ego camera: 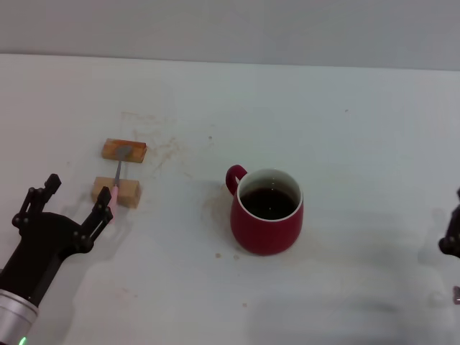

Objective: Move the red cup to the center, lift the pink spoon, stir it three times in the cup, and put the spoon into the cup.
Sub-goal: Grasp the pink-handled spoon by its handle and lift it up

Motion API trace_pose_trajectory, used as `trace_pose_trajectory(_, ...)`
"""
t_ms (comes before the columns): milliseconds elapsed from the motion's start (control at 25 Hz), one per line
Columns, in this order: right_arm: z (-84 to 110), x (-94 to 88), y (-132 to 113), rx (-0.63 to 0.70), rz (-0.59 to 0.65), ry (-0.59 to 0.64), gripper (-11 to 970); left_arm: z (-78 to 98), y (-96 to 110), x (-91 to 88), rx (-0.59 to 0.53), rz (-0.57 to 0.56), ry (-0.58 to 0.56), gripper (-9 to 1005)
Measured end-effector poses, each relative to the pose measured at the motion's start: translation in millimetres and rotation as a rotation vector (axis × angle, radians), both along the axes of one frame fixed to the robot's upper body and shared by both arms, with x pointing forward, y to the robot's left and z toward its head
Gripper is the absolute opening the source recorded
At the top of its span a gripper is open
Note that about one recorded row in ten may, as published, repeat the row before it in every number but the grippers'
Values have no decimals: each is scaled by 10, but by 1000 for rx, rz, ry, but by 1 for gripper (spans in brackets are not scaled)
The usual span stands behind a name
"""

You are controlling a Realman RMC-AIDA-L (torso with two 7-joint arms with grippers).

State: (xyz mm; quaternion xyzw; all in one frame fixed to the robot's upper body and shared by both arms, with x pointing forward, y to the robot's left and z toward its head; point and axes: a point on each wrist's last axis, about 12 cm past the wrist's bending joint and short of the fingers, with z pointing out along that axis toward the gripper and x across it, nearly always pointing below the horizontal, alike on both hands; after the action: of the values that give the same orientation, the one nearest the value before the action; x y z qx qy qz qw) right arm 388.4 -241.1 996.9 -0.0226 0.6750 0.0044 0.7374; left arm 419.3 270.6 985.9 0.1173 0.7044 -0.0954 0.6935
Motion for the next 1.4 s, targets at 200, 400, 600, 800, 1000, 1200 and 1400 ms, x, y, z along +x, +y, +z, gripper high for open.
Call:
trace_pose_trajectory(200, -5, -39, -56, -4, -31, -1, 0, -10, -15, -48, 0, -12, 2, 843)
trace_pose_trajectory(400, -10, -48, -61, -6, -32, 2, 0, -42, -68, -92, 7, -51, 22, 843)
trace_pose_trajectory(600, -19, -56, -56, -5, -30, 9, 0, -70, -86, -90, 15, -62, 46, 843)
trace_pose_trajectory(800, -21, -59, -52, -6, -27, 11, 0, -78, -96, -56, 20, -66, 56, 842)
trace_pose_trajectory(1000, -22, -61, -52, -6, -25, 11, 0, -94, -113, -1, 33, -73, 75, 842)
trace_pose_trajectory(1200, -20, -58, -50, -6, -23, 10, 0, -113, -120, 25, 42, -77, 95, 842)
trace_pose_trajectory(1400, -18, -53, -53, -8, -21, 9, 0, -130, -118, 30, 49, -75, 109, 842)
